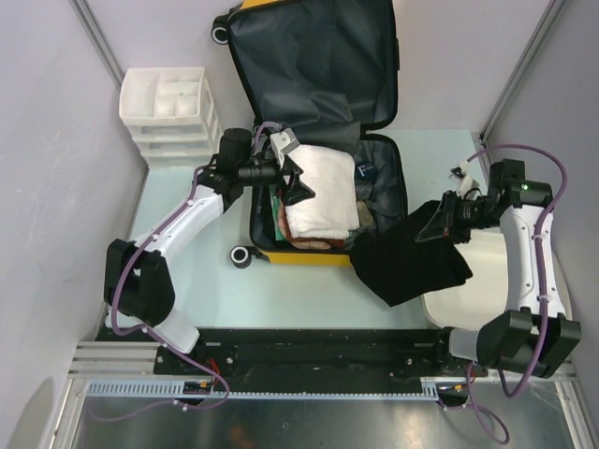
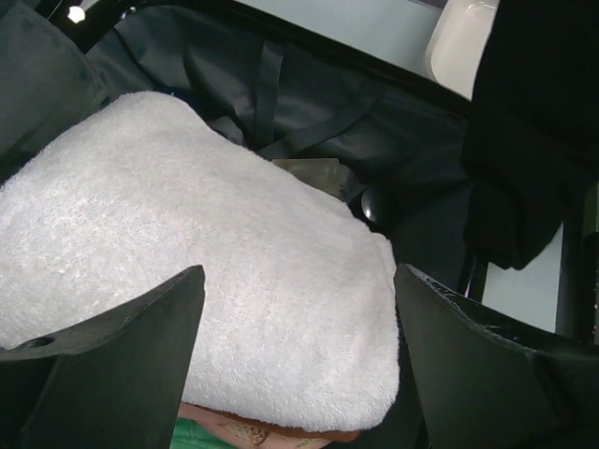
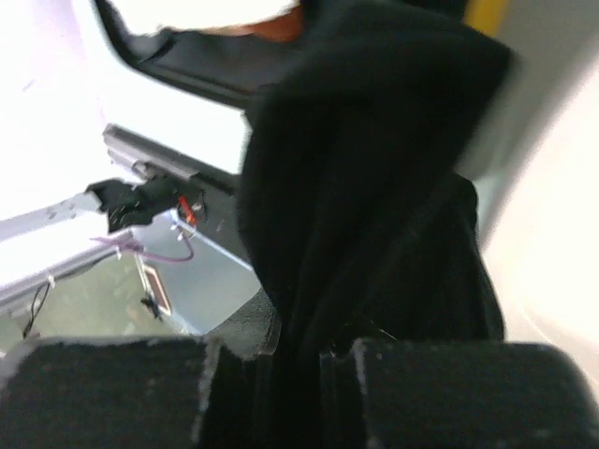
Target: Open, take out, and arrange the luggage
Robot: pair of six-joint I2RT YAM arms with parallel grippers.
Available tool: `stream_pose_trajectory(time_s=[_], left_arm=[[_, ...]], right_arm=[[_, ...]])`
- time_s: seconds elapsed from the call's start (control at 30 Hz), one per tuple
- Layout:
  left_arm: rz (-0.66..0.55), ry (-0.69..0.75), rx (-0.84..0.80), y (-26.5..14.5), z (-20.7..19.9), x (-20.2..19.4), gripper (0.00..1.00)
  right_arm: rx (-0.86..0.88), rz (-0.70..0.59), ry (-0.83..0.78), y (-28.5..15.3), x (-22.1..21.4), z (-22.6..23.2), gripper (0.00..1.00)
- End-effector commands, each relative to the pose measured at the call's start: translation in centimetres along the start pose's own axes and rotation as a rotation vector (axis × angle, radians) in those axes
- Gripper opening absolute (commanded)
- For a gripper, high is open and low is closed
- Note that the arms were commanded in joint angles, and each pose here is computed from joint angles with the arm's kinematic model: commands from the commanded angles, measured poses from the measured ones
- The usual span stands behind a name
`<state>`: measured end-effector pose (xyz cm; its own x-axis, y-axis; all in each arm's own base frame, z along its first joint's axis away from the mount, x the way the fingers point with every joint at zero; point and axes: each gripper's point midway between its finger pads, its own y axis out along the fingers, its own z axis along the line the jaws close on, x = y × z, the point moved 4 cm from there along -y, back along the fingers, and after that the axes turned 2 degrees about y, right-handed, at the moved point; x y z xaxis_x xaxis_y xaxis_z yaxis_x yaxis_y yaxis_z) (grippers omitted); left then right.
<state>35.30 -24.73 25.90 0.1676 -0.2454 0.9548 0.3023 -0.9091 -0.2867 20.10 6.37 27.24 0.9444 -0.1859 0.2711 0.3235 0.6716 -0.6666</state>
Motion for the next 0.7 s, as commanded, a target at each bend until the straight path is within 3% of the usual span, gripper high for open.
stream_pose_trajectory(time_s=[0.0, 0.2, 0.47, 0.67], left_arm=[[-0.033, 0.026, 0.007, -0.7, -0.8, 1.5, 0.87], [-0.020, 0.022, 0.010, -0.1, -0.1, 1.0, 0.86], [-0.017, 0.027, 0.016, 0.4, 0.6, 1.0, 0.86], [-0.011, 0.027, 0.011, 0.6, 0.6, 0.7, 0.86]], right_arm=[[-0.214, 0.011, 0.189, -1.8, -0.5, -3.3, 0.00], [-0.338, -0.095, 0.441, -4.2, 1.3, -8.8, 0.00], [-0.436, -0.026, 0.663, -4.0, -1.3, -12.8, 0.00], [-0.461, -0.142, 0.835, -6.6, -0.3, -18.1, 0.00]])
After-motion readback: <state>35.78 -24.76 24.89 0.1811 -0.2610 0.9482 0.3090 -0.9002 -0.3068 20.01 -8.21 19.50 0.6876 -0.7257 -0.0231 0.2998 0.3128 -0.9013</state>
